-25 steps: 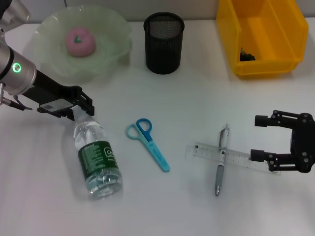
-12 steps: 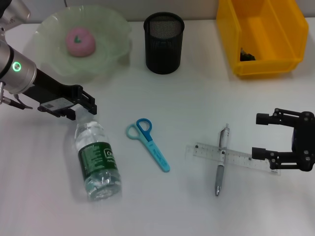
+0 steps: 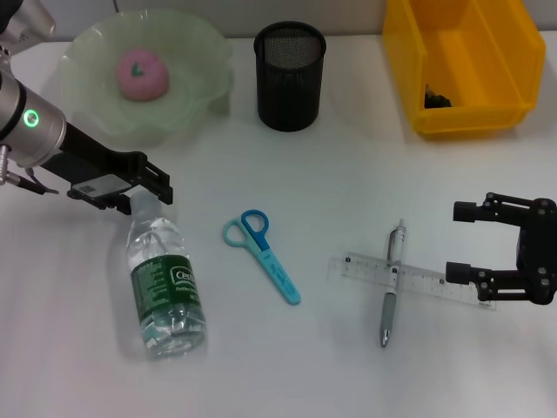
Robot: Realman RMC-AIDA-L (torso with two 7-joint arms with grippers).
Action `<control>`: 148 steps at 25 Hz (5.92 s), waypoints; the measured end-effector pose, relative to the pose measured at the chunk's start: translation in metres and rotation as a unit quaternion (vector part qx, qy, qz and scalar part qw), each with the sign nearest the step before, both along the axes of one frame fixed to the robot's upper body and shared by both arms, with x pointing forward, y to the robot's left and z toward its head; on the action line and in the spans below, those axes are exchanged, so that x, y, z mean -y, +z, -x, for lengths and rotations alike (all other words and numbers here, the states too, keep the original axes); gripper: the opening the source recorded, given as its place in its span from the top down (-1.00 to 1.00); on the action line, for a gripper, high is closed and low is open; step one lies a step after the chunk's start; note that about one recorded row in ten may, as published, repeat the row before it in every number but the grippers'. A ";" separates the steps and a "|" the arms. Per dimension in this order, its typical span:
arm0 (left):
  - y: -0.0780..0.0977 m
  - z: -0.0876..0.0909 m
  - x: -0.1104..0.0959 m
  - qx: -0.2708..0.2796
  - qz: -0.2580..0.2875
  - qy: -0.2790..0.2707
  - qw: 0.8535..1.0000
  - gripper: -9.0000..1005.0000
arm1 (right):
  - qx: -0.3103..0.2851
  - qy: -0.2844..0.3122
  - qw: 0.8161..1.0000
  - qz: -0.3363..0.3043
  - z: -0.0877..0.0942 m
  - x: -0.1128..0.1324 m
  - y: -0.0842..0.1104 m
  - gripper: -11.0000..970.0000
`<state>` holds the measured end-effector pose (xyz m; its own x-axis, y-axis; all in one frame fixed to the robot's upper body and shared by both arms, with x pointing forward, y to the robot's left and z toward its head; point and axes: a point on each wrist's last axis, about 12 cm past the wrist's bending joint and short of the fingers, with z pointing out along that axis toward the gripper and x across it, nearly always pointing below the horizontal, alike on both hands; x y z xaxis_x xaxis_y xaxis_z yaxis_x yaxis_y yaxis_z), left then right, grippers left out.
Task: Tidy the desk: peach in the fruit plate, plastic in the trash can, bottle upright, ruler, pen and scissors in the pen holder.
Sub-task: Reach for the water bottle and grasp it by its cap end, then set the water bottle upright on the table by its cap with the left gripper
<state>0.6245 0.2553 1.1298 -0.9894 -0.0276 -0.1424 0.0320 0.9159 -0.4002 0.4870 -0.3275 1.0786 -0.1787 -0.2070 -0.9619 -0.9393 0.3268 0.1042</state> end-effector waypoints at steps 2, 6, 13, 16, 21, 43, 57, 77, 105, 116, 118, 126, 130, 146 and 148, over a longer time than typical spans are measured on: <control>0.000 0.000 0.000 -0.001 0.000 0.000 1.000 -0.29 | 0.000 0.000 1.000 0.000 0.000 0.000 0.000 -0.67; -0.001 0.001 0.001 -0.002 0.001 0.000 1.000 -0.29 | 0.000 0.000 1.000 0.000 0.000 0.000 0.000 -0.67; -0.004 0.002 0.004 -0.006 -0.004 -0.003 1.000 -0.29 | 0.000 0.000 1.000 0.000 0.000 0.000 0.000 -0.67; -0.004 0.002 0.004 -0.005 -0.005 -0.002 1.000 -0.29 | 0.000 0.000 1.000 0.000 0.000 0.000 0.000 -0.67; -0.004 0.002 0.004 -0.005 -0.005 -0.002 1.000 -0.29 | 0.000 0.000 1.000 0.000 0.000 0.000 0.000 -0.67; -0.003 0.000 0.008 -0.007 -0.008 -0.008 1.000 -0.24 | 0.002 -0.004 1.000 -0.003 0.000 0.001 0.001 -0.67; -0.004 0.001 0.007 -0.008 -0.007 -0.006 1.000 -0.09 | 0.004 -0.006 1.000 -0.008 0.000 0.002 0.002 -0.67; 0.008 -0.004 0.009 0.052 0.042 -0.059 0.996 0.08 | 0.006 -0.011 1.000 -0.010 0.000 0.004 0.003 -0.66; 0.008 0.021 -0.033 0.327 0.183 -0.173 0.911 0.11 | 0.026 -0.038 0.998 -0.036 0.005 0.009 0.004 -0.66; 0.005 0.047 -0.058 0.439 0.199 -0.202 0.852 0.11 | 0.018 -0.042 0.998 -0.043 0.006 0.007 0.002 -0.66; 0.003 0.052 -0.061 0.451 0.198 -0.207 0.845 0.11 | 0.017 -0.043 0.998 -0.045 0.006 0.005 0.001 -0.66; -0.002 0.074 -0.079 0.527 0.193 -0.193 0.805 0.11 | 0.012 -0.043 0.998 -0.050 0.007 0.000 -0.001 -0.66; -0.005 0.085 -0.091 0.561 0.175 -0.174 0.790 0.11 | 0.011 -0.042 0.998 -0.051 0.007 -0.001 -0.002 -0.66; -0.039 0.098 -0.112 0.608 0.083 -0.083 0.785 0.11 | 0.000 -0.029 0.999 -0.043 0.009 -0.008 -0.007 -0.66; -0.046 0.095 -0.109 0.616 0.057 -0.065 0.783 0.11 | -0.001 -0.029 0.999 -0.043 0.009 -0.009 -0.008 -0.66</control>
<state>0.5290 0.3639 1.0838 -0.0974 -0.0191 -0.9951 0.5482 0.8335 -0.0696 0.4779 -0.3189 1.0711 -0.1892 -0.1124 -0.9755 -0.9190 0.3701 0.1357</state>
